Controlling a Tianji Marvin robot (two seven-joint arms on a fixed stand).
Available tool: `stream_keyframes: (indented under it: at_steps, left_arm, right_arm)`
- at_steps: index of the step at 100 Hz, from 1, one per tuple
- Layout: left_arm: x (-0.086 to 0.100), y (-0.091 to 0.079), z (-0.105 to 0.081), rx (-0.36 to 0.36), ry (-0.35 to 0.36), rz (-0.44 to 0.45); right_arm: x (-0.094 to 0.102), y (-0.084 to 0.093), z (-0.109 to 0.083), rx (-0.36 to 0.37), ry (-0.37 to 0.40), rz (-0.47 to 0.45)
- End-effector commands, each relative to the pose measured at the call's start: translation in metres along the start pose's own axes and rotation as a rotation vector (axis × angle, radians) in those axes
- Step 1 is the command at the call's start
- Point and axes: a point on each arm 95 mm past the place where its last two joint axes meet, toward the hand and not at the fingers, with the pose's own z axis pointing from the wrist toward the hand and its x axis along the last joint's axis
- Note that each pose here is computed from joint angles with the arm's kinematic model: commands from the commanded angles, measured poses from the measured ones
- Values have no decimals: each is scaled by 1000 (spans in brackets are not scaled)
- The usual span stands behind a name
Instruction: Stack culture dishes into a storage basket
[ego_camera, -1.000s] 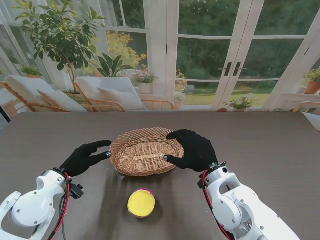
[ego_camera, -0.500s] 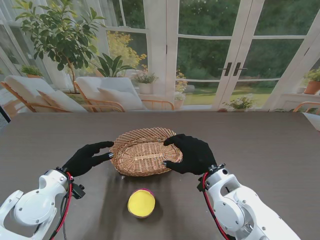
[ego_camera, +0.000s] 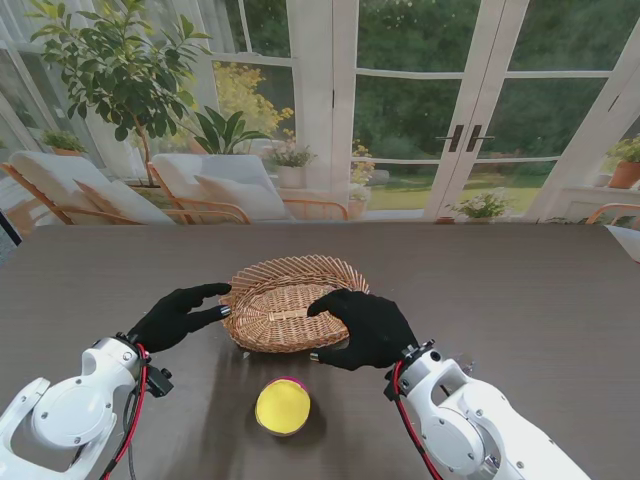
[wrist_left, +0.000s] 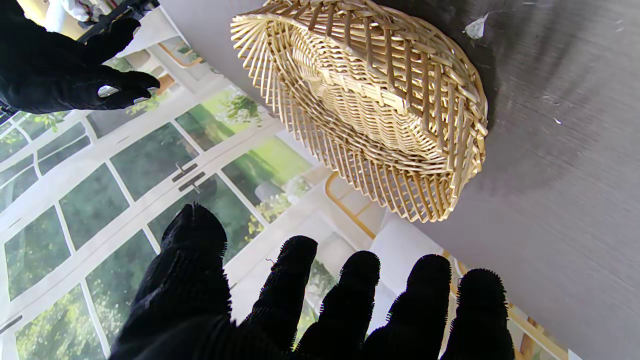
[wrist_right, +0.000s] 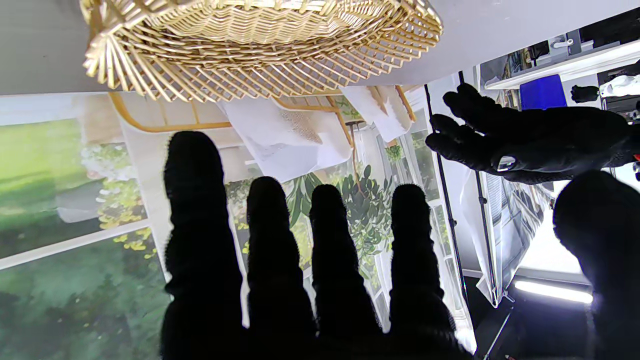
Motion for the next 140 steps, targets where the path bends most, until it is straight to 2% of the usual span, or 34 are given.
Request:
stream_keyframes:
  at_steps: [1, 25, 39, 65, 90, 102, 126, 140]
  left_arm:
    - [0, 4, 0, -24, -1, -4]
    - [11, 14, 3, -82, 33, 25]
    - [19, 25, 4, -113, 87, 79]
    - [35, 40, -5, -156, 204, 240]
    - [55, 52, -21, -162, 323, 448]
    - [60, 61, -26, -162, 354, 511]
    - [55, 83, -22, -117, 393, 525]
    - [55, 92, -20, -122, 404, 517]
  right_arm:
    - [3, -4, 0, 18, 7, 0]
    - [-2, 2, 3, -8, -16, -5]
    - [-8, 7, 5, -25, -39, -2]
    - [-18, 15, 6, -64, -108, 23]
    - [-28, 20, 6, -103, -186, 59]
    - [-32, 21, 6, -119, -217, 73]
    - [-39, 20, 3, -140, -264, 98]
    - [-43, 18, 0, -135, -281, 100]
